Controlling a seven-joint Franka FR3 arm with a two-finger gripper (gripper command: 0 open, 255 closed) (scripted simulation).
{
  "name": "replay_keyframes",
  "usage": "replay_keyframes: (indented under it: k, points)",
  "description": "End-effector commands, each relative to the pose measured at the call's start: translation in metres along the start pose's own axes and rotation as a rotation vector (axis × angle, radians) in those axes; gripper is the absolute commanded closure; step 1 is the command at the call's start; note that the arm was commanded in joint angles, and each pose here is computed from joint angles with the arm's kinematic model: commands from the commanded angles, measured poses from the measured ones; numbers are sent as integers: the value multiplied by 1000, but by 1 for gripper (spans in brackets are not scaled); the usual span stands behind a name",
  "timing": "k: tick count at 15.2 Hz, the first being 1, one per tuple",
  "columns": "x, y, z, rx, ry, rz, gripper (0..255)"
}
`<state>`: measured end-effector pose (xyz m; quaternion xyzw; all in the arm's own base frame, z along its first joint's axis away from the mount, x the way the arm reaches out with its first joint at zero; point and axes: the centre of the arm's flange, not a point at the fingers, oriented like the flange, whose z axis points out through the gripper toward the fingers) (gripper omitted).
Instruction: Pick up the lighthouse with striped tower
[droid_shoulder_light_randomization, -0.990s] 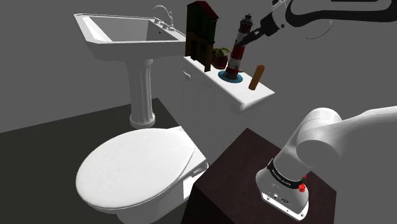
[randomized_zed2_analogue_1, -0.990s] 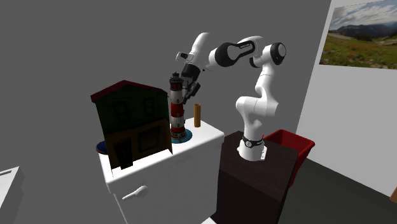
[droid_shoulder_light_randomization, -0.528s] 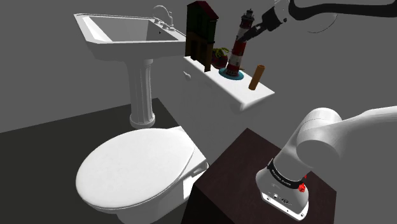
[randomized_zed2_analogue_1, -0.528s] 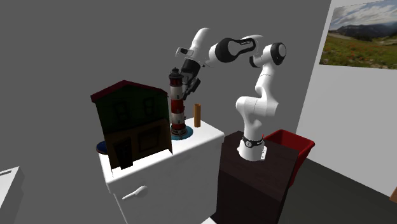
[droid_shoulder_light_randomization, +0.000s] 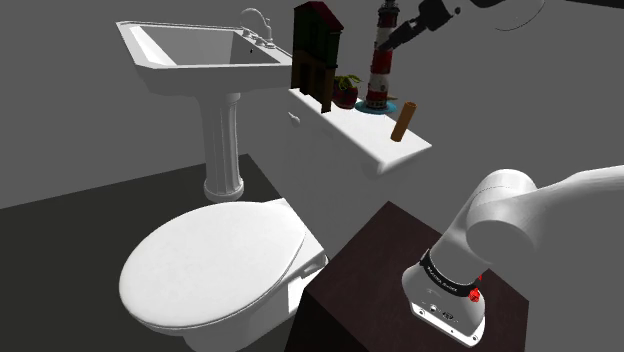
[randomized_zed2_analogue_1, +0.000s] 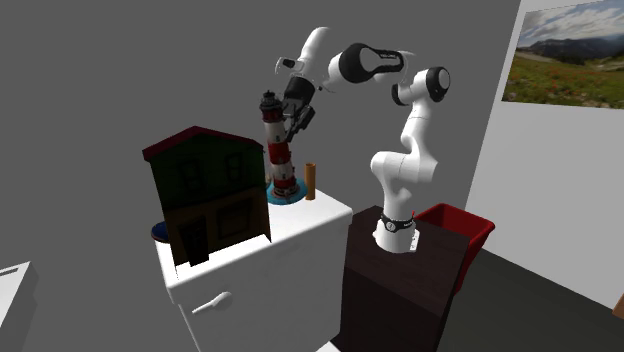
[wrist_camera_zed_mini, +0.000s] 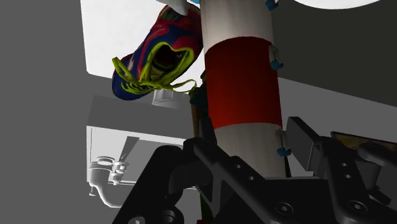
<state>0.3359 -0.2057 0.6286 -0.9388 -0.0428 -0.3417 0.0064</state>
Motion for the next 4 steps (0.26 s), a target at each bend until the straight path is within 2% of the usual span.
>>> replay_keyframes:
  k: [1, 4]
  points:
    - [7, 1, -10, 0, 1, 0, 255]
    - [11, 1, -14, 0, 1, 0, 255]
